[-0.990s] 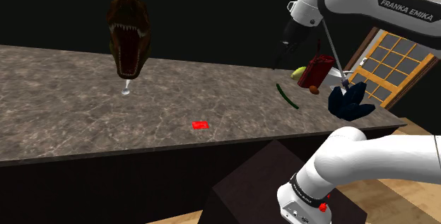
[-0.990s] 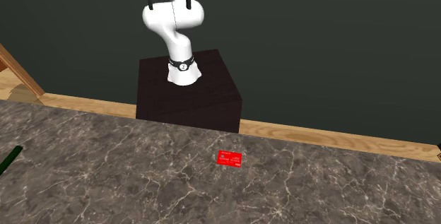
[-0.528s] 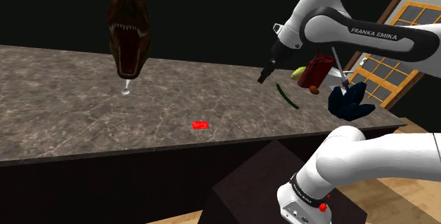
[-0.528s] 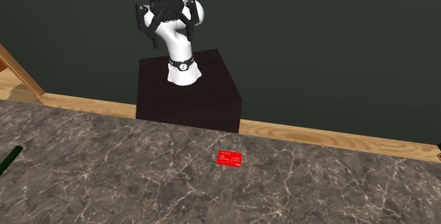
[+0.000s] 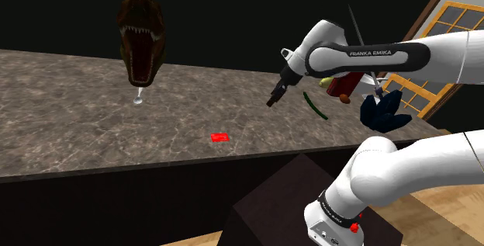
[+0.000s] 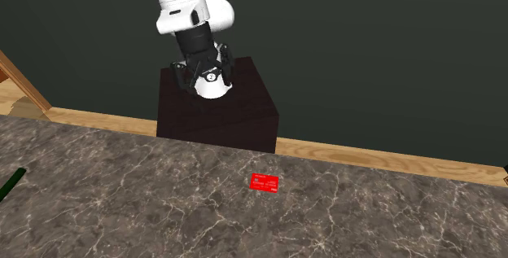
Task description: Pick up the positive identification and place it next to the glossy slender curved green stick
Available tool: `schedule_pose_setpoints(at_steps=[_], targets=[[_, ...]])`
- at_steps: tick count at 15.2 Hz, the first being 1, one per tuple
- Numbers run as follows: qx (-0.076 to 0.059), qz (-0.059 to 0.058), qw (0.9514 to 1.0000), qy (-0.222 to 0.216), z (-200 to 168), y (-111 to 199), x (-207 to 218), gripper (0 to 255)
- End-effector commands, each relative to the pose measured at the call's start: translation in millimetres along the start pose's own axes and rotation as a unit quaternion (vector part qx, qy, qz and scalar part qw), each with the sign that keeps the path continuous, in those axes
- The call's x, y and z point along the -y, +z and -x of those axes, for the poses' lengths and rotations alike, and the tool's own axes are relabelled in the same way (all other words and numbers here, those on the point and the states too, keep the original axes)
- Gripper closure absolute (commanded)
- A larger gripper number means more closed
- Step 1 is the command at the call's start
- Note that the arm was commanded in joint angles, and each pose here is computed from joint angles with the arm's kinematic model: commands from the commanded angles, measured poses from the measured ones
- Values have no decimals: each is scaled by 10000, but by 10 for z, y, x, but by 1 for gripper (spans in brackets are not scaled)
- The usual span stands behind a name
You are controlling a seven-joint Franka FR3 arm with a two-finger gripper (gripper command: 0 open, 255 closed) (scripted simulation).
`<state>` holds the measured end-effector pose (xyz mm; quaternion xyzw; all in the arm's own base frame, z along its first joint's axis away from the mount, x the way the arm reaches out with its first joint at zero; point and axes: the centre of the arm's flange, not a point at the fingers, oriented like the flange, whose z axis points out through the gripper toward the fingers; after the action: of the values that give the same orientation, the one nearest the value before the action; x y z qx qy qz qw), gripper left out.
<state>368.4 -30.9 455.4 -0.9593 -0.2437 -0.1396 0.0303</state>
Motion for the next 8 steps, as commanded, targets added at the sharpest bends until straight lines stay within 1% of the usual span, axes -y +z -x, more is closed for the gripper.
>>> schedule_pose_setpoints(at_steps=[1, 4, 8], targets=[[-140, -105, 9995, -259, -19, 265, -74, 0], [-326, -289, 9971, -626, -74, 651, -141, 0], [-574, -533, 9907, -1113, -175, 1165, -202, 0]])
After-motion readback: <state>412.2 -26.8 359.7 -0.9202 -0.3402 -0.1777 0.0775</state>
